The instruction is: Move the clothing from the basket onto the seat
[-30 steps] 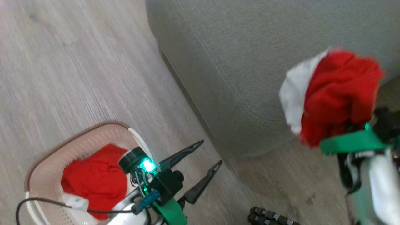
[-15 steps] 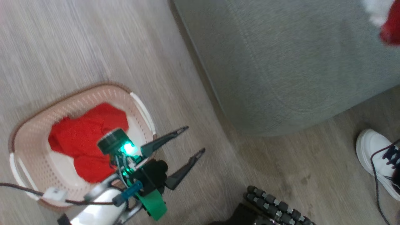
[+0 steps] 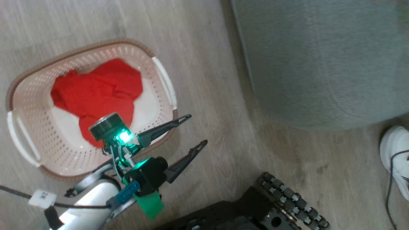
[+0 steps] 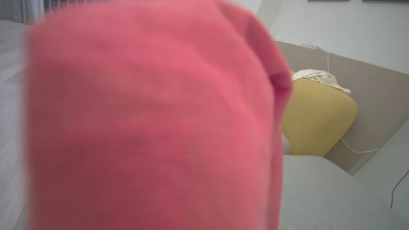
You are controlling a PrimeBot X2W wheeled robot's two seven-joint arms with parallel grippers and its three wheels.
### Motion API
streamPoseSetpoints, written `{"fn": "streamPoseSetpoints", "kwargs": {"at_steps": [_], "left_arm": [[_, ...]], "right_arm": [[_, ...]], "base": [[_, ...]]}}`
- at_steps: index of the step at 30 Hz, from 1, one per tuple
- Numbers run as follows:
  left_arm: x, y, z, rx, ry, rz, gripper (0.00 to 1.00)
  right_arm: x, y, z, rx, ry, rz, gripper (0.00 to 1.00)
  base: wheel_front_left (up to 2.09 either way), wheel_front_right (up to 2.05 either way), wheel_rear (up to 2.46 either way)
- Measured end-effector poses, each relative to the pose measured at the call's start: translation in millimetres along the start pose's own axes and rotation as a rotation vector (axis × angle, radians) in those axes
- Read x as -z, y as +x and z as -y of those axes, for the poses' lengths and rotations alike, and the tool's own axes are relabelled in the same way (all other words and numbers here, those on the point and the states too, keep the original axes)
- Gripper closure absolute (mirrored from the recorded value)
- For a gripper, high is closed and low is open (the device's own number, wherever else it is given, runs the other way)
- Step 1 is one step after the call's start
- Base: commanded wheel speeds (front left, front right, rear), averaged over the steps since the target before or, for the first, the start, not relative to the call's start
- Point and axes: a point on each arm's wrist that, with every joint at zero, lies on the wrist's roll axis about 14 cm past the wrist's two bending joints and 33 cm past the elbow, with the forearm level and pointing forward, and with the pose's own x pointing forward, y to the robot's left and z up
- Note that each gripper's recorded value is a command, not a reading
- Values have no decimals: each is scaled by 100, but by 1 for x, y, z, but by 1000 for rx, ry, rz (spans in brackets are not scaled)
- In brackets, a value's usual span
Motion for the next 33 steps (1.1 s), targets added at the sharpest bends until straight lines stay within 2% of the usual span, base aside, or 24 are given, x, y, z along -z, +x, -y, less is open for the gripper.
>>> {"fn": "streamPoseSetpoints", "kwargs": {"at_steps": [7,14,16,20,25,26,27,28,33], "left_arm": [[19,-15,-13,-53,-29,-41,0],[30,-23,-22,-85,-32,-65,0],[33,-24,-23,-89,-38,-70,0],[35,-24,-23,-89,-42,-73,0],[35,-22,-23,-86,-42,-68,0],[35,-22,-23,-86,-42,-68,0],[34,-21,-23,-83,-39,-65,0],[33,-21,-22,-82,-38,-65,0],[27,-18,-21,-76,-24,-57,0]], "right_arm": [[72,18,-26,-2,26,-200,100],[142,2,-24,68,74,-410,100],[158,-6,-21,81,55,-466,100],[176,-17,-18,98,44,-526,100],[178,-17,-21,101,54,-544,100],[178,-17,-21,101,54,-544,82],[176,-17,-22,101,54,-538,32],[176,-19,-21,102,53,-537,0],[173,-24,-15,116,68,-543,0]], "base": [[0,0,0],[0,0,0],[0,0,0],[0,0,0],[0,0,0],[0,0,0],[0,0,0],[0,0,0],[0,0,0]]}}
